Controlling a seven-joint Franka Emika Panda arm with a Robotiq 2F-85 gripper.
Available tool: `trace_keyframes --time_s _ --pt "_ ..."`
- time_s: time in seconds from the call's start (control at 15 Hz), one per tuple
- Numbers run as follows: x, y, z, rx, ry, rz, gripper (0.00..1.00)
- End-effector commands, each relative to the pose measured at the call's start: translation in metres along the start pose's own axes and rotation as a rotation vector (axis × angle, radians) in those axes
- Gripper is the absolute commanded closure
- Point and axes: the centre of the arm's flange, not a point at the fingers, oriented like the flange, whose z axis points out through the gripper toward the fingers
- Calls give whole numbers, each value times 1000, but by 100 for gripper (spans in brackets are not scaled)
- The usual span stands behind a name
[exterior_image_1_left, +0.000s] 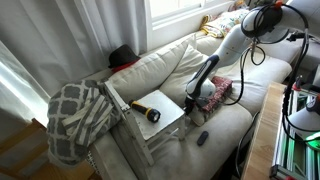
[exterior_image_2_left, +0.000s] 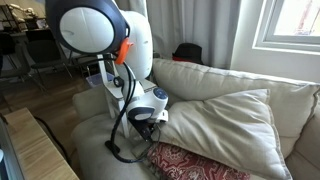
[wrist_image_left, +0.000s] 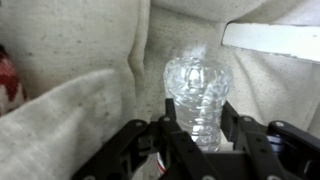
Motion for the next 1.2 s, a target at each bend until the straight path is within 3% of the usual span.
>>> trace_keyframes --time_s 0.0,0.53,0.87,0.93,1.0,1.07,1.13 --pt "-23 15 -46 86 91 -38 80" --pt "-53 17 -137 101 303 -133 80" --pt "-48 16 -149 34 269 -110 80" --pt "-46 11 -147 26 252 -111 74" --pt "-38 1 -140 15 223 -117 31" --pt "-32 -8 -130 10 189 -126 37" --pt "-27 -16 -120 1 153 -135 36"
